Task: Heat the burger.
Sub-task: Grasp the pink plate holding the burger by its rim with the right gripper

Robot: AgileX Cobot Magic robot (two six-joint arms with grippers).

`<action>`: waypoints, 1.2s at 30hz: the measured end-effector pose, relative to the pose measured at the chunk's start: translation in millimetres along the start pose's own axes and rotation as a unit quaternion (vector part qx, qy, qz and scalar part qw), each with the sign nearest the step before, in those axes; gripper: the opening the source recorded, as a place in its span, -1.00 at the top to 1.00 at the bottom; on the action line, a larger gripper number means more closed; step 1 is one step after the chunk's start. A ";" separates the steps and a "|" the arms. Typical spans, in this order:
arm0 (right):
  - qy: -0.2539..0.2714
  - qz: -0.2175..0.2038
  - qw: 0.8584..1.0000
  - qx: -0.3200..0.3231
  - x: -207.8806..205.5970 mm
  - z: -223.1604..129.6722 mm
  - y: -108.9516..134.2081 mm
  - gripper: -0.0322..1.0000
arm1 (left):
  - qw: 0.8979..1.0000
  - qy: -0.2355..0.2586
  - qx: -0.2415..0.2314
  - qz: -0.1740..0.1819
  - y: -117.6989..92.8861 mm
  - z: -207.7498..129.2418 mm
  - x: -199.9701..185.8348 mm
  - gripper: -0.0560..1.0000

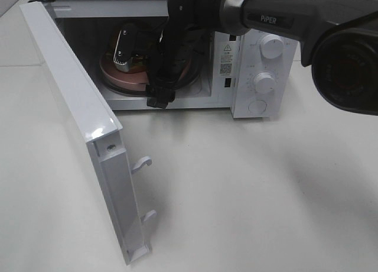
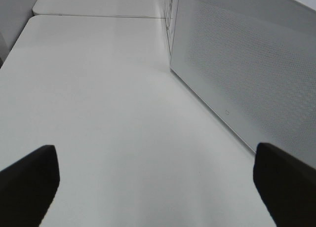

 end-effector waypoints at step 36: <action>-0.004 -0.003 1.000 0.013 20.8 -3.0 1.9 -0.54 | 1.000 0.000 0.000 0.000 0.0 0.0 0.0 -0.98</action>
Point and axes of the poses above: a point on each arm's last joint axis where the gripper is mounted, x pointing out along that axis toward the gripper, y along the wrist's bending axis when the last joint is at zero, z = x × y, the point moved 3 cm from there along x, pointing out along that axis toward the gripper, and after that the axes turned 10 degrees about x, right-handed, at the moved point
